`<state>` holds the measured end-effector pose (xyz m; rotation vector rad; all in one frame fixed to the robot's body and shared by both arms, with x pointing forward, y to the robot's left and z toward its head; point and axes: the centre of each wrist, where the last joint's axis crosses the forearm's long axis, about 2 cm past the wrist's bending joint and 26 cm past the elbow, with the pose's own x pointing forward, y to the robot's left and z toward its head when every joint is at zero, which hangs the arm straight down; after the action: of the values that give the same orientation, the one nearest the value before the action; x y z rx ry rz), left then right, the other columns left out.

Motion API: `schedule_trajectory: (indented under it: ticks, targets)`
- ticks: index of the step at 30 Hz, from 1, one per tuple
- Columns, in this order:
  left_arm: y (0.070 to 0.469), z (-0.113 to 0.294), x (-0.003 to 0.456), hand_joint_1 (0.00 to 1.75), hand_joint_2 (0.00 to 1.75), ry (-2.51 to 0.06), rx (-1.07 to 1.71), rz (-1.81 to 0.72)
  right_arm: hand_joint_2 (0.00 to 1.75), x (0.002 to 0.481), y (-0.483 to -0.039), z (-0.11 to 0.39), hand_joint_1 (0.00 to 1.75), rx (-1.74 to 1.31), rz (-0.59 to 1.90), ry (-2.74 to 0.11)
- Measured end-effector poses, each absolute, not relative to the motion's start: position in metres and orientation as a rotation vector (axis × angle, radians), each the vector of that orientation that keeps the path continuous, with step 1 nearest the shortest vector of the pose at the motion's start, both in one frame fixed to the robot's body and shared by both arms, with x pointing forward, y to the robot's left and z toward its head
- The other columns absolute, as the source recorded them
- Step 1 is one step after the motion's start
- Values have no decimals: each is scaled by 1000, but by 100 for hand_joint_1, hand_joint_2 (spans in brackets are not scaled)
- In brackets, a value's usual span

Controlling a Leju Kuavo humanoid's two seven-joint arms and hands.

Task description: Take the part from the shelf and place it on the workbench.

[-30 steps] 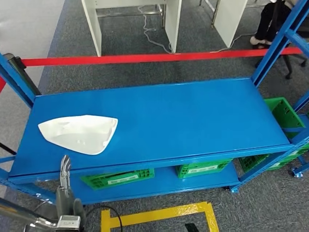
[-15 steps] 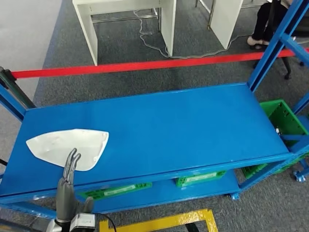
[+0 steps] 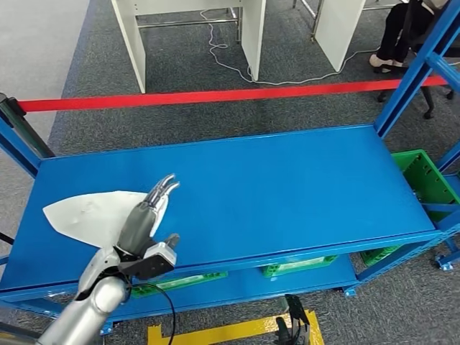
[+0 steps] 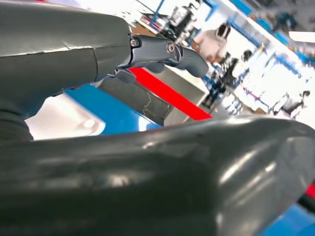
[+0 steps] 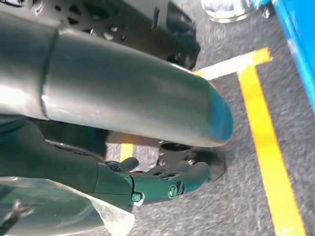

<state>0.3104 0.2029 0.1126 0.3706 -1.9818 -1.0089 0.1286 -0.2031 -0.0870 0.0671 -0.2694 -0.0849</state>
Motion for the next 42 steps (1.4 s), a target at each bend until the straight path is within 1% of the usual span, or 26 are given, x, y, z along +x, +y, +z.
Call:
schedule_trajectory:
  ticks: [7, 10, 11, 14, 18, 22, 26, 29, 34, 38, 42]
  targets:
    - [234, 145, 356, 0, 0, -1934, 369, -1101, 0, 129, -204, -87, 0, 88, -92, -261]
    - [248, 162, 374, 0, 131, -1896, 423, -1145, 0, 128, -204, -87, 0, 95, -102, -255]
    - [253, 170, 380, 0, 131, -1888, 451, -1158, 0, 128, -204, -88, 0, 97, -104, -253]
    - [265, 192, 397, 0, 0, -1877, 535, -1190, 0, 127, -205, -88, 0, 100, -110, -249]
    - [279, 214, 414, 0, 0, -1802, 588, -1270, 0, 126, -206, -88, 0, 103, -126, -245]
    - [296, 234, 428, 0, 0, -1721, 564, -1318, 0, 124, -209, -89, 0, 104, -145, -247]
    - [313, 239, 435, 0, 175, -1639, 506, -1337, 0, 122, -211, -90, 0, 104, -157, -241]
    - [326, 246, 439, 0, 175, -1596, 405, -1330, 0, 123, -213, -90, 0, 106, -160, -244]
    - [357, 249, 440, 0, 175, -1504, 146, -1279, 0, 120, -218, -92, 0, 108, -140, -235]
    - [378, 258, 441, 0, 175, -1469, 79, -1240, 0, 119, -221, -93, 0, 99, -133, -229]
    - [384, 261, 443, 0, 175, -1403, -20, -1199, 0, 121, -222, -92, 0, 83, -135, -224]
